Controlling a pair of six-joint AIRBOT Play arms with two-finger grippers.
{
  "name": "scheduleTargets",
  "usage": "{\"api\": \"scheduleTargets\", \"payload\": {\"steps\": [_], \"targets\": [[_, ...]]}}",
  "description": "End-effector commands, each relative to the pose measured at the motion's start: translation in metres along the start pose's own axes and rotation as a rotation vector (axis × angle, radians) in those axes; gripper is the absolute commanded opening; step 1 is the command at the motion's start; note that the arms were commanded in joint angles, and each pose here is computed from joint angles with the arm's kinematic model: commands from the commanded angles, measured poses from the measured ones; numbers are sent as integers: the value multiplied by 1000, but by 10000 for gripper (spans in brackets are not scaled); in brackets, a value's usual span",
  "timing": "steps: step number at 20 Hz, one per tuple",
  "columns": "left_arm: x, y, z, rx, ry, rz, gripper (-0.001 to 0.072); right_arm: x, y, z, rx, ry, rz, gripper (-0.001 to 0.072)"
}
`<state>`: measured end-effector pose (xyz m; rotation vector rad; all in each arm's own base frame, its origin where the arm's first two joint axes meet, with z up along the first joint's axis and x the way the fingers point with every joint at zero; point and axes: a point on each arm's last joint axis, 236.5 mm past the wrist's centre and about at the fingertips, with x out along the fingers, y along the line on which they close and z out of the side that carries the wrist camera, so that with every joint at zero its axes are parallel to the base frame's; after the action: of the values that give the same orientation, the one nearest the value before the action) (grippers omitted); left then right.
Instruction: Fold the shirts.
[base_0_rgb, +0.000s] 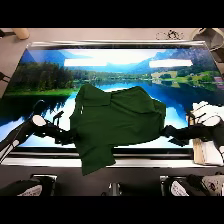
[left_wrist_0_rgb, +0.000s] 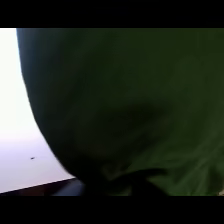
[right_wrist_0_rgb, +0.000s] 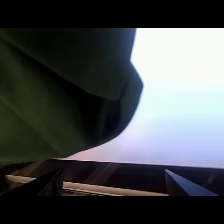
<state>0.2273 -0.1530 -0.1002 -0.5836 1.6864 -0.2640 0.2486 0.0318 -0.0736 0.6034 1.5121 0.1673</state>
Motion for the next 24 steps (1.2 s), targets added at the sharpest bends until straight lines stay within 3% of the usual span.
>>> {"api": "scheduleTargets", "payload": {"steps": [1,3,4,5,6,9,12,15,18,20,24], "targets": [[10,-2,2,-2,-4,-7,34,36,17,7,-68,-4,-20,702],[2,-9,6,53,-33,-16,34,54,26,19,-57,-42,-29,694],[-6,-15,11,81,-63,-24,33,59,31,27,-53,-72,-19,641],[-15,-22,18,113,-99,-30,33,61,36,35,-43,-106,-6,446],[-27,-30,25,152,-141,-34,33,57,43,42,-42,-127,13,9],[-108,-73,62,337,-388,-9,32,0,89,63,-270,-175,53,20],[-301,-171,75,597,-927,-24,32,-165,174,98,-559,-547,18,20],[-528,-265,-33,786,-1557,-213,32,-390,268,47,-787,-1168,8,21],[-623,-282,-151,885,-1853,-337,32,-521,305,-62,-874,-1615,75,20],[-626,-276,-171,900,-1870,-325,32,-520,302,-86,-851,-1605,116,21],[-602,-250,-126,841,-1768,-95,32,-461,266,-51,-742,-1331,-1,21]]}}
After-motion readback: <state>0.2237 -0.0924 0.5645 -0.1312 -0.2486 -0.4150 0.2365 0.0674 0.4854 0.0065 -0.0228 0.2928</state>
